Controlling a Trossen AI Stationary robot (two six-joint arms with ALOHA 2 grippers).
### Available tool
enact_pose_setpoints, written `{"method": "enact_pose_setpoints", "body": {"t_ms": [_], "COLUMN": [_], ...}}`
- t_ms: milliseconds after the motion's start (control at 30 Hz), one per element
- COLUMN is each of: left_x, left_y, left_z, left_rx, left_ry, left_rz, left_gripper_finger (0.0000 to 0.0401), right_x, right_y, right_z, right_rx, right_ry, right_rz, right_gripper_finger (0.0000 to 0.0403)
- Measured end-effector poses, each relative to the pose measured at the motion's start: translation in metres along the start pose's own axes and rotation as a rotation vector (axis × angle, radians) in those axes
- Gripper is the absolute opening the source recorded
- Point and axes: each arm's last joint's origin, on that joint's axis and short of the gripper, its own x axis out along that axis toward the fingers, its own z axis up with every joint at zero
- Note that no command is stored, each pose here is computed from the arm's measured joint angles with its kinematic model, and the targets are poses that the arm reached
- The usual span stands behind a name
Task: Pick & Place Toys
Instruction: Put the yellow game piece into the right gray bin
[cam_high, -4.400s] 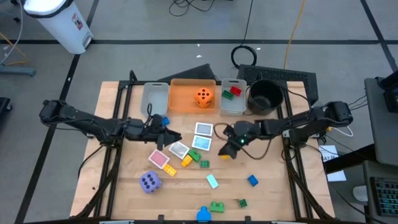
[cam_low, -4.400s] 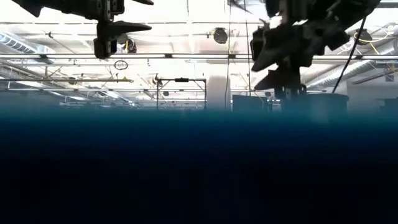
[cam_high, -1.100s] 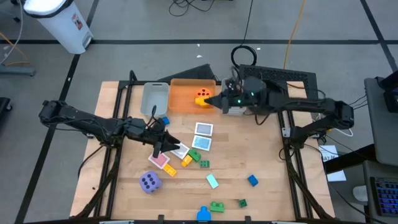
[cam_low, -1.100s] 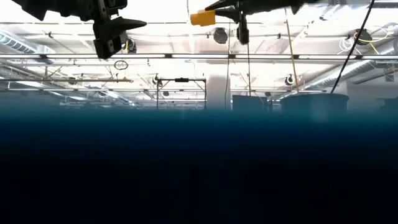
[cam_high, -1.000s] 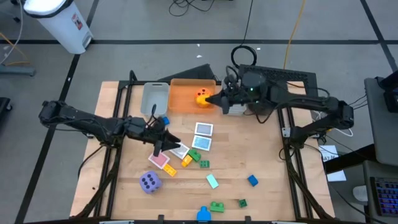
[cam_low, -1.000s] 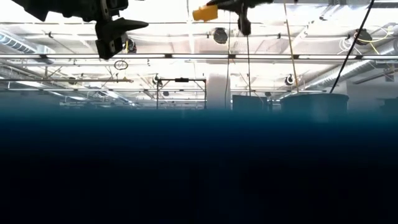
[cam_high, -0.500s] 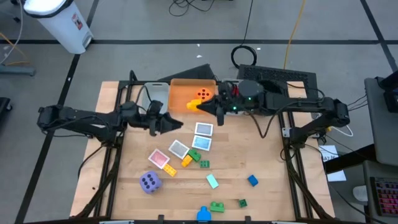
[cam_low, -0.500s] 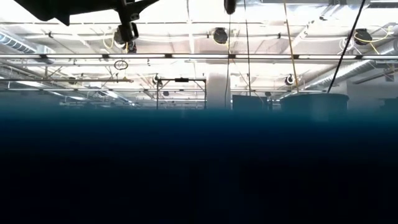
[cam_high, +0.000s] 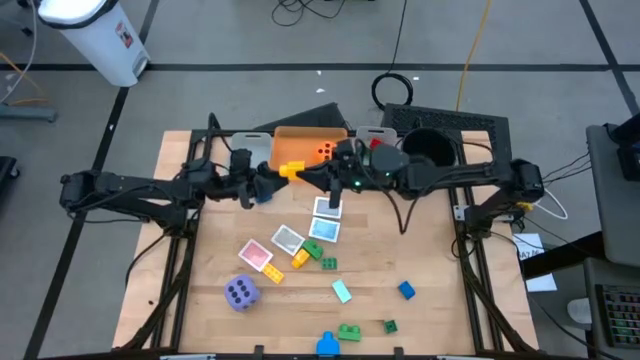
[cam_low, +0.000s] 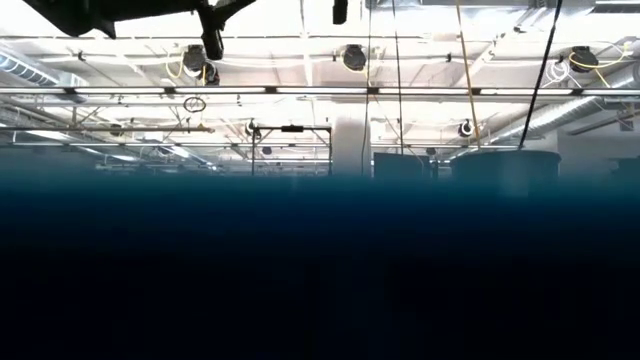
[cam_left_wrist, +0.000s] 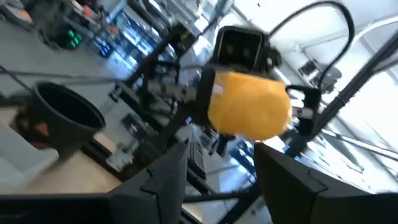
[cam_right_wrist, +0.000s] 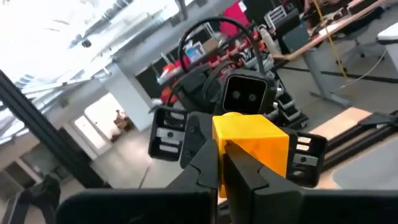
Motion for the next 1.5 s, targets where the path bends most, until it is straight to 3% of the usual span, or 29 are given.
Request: {"method": "enact_pose_setpoints", "body": {"t_ms": [567, 867, 1133, 1500], "left_x": [0.000, 0.000, 0.000, 0.000], "left_y": [-0.007, -0.006, -0.006, -0.006], "left_z": [0.007, 0.007, 0.007, 0.007], "left_rx": [0.094, 0.102, 0.099, 0.101], "left_ry": [-0.074, -0.084, -0.086, -0.085], "left_rz": [-0.067, -0.049, -0.046, -0.047], "left_gripper_finger": [0.0189, 0.0188, 0.0131, 0.0132], "right_x": [0.012, 0.013, 0.012, 0.012], "right_y": [-0.006, -0.007, -0.007, -0.007], "right_z": [-0.013, -0.013, -0.013, -0.013], "right_rx": [0.011, 0.009, 0.012, 0.008], "right_ry": [-0.030, -0.039, -0.040, -0.037], "right_rz": [0.000, -0.017, -0.017, -0.014], "right_gripper_finger": [0.0000, 0.0000, 0.0000, 0.0018]}}
